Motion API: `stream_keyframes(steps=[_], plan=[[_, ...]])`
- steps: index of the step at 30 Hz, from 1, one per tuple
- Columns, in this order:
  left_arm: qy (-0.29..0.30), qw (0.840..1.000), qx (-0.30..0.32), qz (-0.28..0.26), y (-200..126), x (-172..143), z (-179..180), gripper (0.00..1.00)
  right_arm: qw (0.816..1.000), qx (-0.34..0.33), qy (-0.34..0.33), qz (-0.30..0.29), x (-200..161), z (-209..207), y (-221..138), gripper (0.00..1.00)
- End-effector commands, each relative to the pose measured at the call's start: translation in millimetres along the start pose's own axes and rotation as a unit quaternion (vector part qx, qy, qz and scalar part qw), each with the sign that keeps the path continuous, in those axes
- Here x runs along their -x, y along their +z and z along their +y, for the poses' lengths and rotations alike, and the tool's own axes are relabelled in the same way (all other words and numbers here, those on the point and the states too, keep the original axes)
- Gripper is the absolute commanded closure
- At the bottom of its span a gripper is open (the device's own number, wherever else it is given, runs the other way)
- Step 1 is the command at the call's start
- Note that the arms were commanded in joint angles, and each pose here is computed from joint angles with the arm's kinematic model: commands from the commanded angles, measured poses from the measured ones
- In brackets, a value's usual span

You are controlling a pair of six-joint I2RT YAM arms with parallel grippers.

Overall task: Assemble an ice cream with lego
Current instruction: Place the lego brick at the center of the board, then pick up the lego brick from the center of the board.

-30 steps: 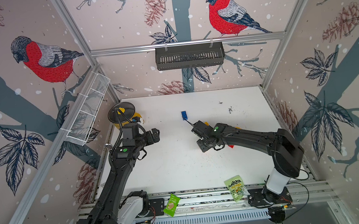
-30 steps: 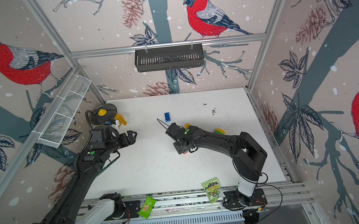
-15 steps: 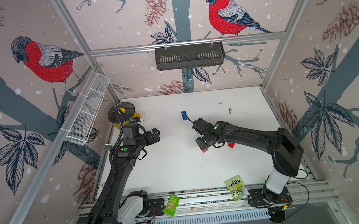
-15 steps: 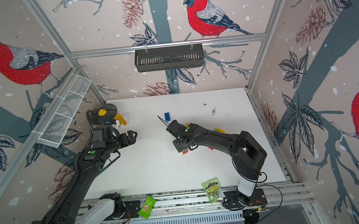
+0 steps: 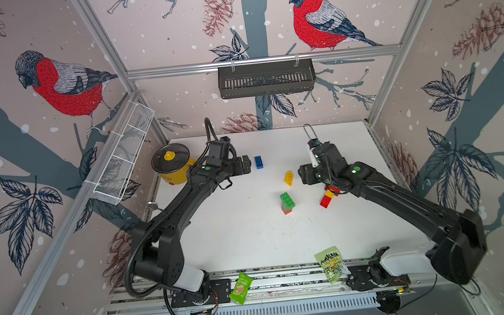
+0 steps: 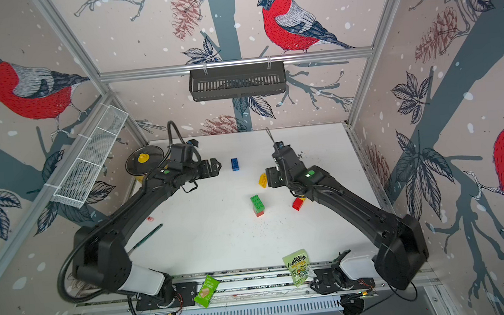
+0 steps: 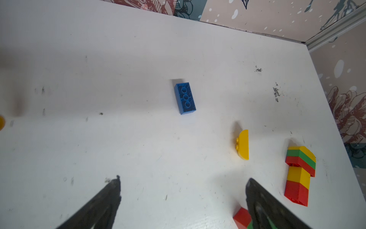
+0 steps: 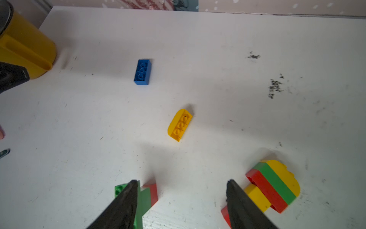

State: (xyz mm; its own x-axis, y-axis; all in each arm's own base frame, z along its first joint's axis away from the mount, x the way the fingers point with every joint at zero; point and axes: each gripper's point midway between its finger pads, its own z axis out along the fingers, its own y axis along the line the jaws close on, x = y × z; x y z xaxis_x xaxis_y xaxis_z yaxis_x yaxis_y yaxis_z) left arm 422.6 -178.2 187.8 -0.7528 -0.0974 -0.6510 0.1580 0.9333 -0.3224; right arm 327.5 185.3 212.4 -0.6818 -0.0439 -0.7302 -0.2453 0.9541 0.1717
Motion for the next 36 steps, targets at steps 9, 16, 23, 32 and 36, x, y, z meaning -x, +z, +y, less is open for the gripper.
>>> stream_keyframes(steps=[9, 16, 23, 32, 36], plan=[[0.048, 0.989, 0.074, 0.118, 145, -19, -22, 0.04, 0.995, 0.016, 0.061, -0.075, 0, -59, -23, 0.27], [0.054, 0.978, 0.141, 0.142, 180, -31, 1, 0.08, 0.994, 0.029, 0.071, -0.071, -6, -65, -19, 0.27], [0.059, 0.975, 0.149, 0.156, 197, -37, 5, 0.2, 0.995, 0.036, 0.074, -0.056, -12, -65, -10, 0.27], [0.046, 0.974, 0.143, 0.17, 197, -47, 10, 0.41, 0.995, 0.04, 0.078, -0.049, -11, -64, -5, 0.28], [0.02, 0.979, 0.117, 0.168, 196, -43, 16, 0.53, 0.995, 0.048, 0.077, -0.048, -9, -61, -3, 0.28]])
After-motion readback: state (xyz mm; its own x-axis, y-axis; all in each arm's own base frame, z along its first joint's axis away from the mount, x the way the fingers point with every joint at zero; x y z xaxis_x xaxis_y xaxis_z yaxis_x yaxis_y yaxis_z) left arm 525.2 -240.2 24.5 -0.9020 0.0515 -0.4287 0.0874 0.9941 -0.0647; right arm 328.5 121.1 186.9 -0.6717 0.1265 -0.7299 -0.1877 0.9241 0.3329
